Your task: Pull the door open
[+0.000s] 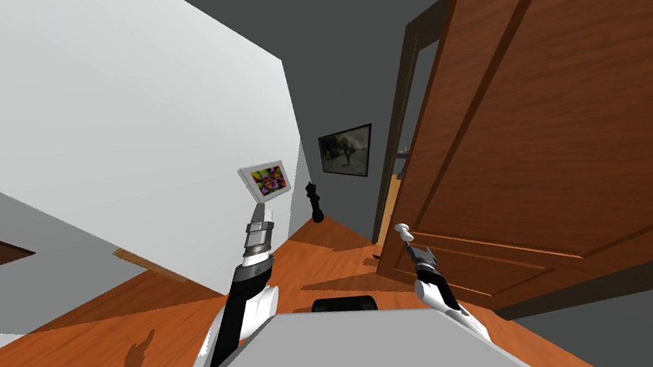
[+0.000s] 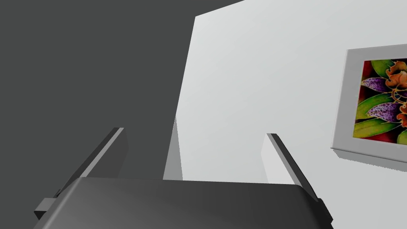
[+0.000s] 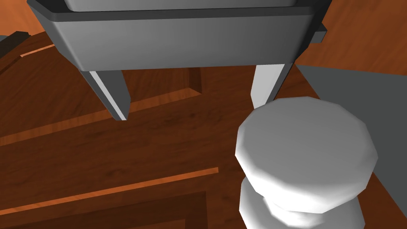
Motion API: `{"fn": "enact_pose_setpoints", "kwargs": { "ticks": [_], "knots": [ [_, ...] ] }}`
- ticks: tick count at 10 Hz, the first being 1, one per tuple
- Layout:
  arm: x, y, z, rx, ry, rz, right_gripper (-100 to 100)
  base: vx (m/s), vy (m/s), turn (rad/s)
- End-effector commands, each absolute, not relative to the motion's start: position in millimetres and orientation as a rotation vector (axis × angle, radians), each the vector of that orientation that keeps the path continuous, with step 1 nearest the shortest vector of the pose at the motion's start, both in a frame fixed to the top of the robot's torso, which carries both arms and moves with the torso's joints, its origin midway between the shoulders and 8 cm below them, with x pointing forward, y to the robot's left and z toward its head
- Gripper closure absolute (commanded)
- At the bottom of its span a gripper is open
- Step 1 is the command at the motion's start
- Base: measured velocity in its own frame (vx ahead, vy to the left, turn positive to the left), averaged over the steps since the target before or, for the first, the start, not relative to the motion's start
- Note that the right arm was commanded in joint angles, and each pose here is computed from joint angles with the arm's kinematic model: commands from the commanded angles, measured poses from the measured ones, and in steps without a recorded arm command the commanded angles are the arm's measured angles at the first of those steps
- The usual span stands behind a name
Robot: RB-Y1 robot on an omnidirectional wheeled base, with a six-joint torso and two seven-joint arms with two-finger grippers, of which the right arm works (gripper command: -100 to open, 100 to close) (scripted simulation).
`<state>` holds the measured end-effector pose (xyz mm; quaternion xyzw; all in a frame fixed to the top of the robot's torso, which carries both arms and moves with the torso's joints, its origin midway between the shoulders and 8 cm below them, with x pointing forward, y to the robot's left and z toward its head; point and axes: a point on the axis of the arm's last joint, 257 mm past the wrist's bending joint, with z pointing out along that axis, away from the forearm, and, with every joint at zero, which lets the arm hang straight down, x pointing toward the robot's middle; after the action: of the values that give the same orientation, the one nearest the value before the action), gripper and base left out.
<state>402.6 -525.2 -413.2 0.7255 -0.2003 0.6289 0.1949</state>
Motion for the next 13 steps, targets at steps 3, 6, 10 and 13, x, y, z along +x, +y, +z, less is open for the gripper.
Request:
{"fn": "enact_pose_setpoints", "kwargs": {
  "ticks": [3, 6, 10, 13],
  "knots": [
    [421.5, -512.0, -398.1, 2.013, -0.546, 1.823, -100, 0.000, -0.004, -0.004],
    [431.6, -516.5, -393.2, 2.023, -0.551, 1.820, -100, -0.009, 0.017, -0.006],
    [416.2, -526.1, -407.4, 2.051, -0.562, 1.758, -100, -0.003, -0.003, -0.013],
    [416.2, -526.1, -407.4, 2.051, -0.562, 1.758, 100, 0.005, 0.020, 0.040]
  ]
}}
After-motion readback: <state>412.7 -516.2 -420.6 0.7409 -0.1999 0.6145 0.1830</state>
